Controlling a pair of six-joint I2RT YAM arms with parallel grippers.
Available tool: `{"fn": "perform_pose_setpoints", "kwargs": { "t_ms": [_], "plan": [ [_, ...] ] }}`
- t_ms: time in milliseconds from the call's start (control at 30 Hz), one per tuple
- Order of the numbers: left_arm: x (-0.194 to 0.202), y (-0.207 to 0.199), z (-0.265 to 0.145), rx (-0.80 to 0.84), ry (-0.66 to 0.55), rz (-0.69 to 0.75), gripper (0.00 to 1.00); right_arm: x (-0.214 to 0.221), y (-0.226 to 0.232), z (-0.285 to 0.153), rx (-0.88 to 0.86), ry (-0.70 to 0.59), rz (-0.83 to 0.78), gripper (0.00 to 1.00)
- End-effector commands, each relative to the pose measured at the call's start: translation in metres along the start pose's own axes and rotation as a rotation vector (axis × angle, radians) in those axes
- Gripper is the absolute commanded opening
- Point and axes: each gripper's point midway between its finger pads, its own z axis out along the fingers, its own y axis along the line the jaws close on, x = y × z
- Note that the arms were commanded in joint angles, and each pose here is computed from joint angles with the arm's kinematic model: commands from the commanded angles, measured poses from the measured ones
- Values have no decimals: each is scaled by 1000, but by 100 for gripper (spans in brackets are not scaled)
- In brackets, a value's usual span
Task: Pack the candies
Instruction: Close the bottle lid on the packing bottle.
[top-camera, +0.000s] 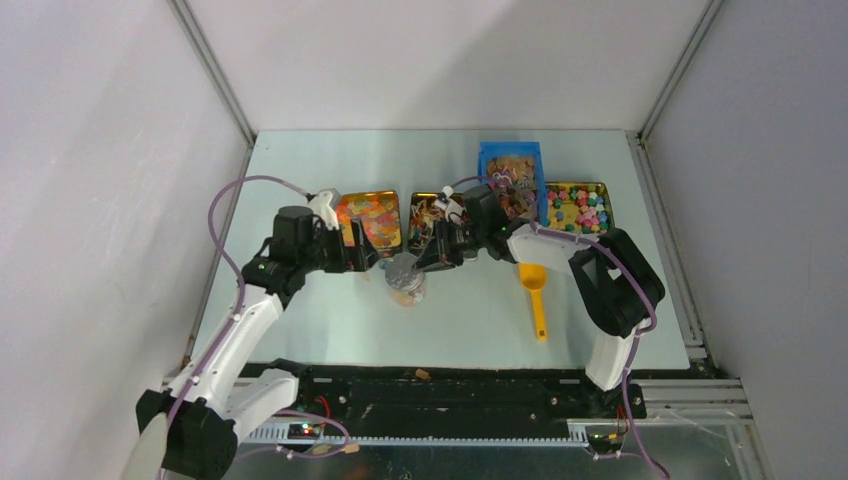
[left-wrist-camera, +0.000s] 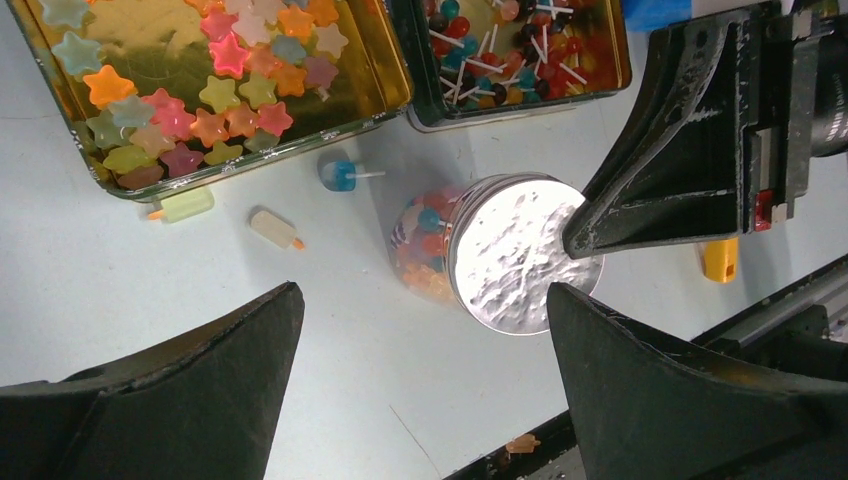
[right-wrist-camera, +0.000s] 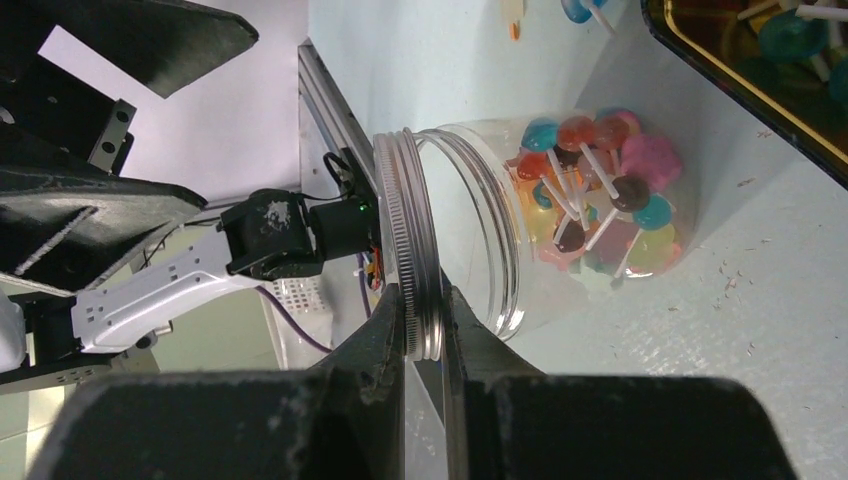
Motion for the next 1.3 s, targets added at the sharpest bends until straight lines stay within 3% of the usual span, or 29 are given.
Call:
{"fn": "perform_pose_setpoints", "kwargs": {
  "t_ms": [0, 167, 433, 733, 1267],
  "plan": [
    [-9, -6, 3, 20, -18, 55, 100, -12, 25, -5, -35, -27, -63, 9],
    [-7, -6, 5, 15, -8, 66, 100, -21, 47, -14, -88, -58, -81, 9],
    [0, -10, 15, 29, 32, 77, 99, -22, 41, -22, -47, -62, -61, 10],
    [8, -19, 29, 70, 79, 80, 82, -19, 28, -18, -18, -45, -44, 11],
    [15, -14, 32, 34, 92, 102, 85, -12, 39, -11, -87, 3, 4, 13]
  ]
}}
